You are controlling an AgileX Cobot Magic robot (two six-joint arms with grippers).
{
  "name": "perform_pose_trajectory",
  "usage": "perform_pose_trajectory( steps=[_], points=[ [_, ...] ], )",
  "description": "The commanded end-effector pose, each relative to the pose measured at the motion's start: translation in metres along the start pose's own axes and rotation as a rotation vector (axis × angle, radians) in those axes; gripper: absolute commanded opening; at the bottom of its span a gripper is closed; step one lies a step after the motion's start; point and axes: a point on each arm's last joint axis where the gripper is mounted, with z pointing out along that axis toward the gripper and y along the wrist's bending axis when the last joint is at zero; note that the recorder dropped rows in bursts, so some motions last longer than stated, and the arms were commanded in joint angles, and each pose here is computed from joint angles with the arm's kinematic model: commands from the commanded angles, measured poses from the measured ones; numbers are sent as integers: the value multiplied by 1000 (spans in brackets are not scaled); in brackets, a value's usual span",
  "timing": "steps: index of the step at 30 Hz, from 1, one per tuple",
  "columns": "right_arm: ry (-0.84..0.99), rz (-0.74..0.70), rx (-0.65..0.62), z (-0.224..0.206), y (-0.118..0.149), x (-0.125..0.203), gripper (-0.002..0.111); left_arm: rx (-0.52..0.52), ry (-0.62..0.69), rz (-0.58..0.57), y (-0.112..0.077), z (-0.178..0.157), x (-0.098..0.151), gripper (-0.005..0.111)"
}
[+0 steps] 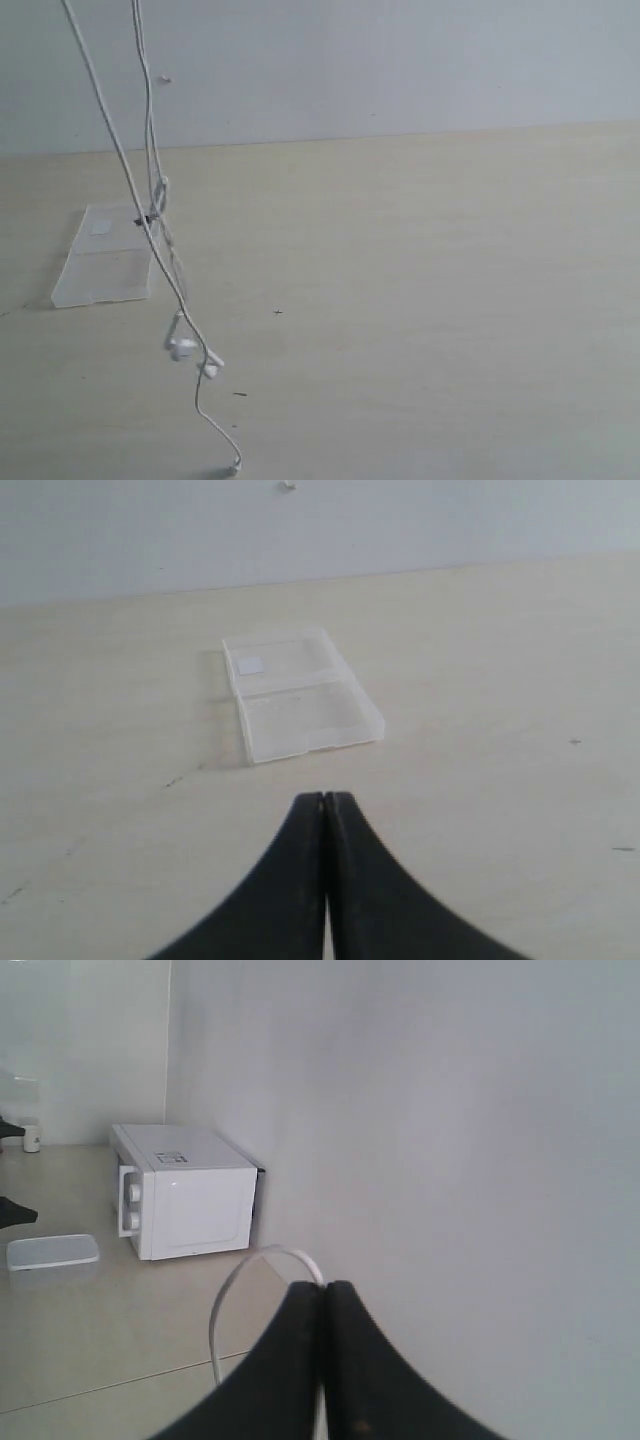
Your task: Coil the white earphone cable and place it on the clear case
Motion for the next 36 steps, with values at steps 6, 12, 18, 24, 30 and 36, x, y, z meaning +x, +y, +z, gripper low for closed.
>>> perform_pose_trajectory(
  steps=[6,12,18,24,30,36],
  points=[
    [-39,-12,1,-19,4,-12,0,-37,-8,84,3,0,-1,0],
    [-42,-9,-2,-24,6,-15,0,-65,-1,252,6,-1,-1,0],
    [-115,-12,20,-36,7,-26,0,-101,-138,297,7,-2,-13,0],
    [-173,7,21,-42,8,-33,0,-46,-385,-268,9,-7,-33,0],
    [-262,43,31,-45,7,-41,0,15,-643,-677,17,-18,-51,0],
    [-298,45,46,-47,6,-44,0,126,-660,-731,9,-38,-86,0]
  ],
)
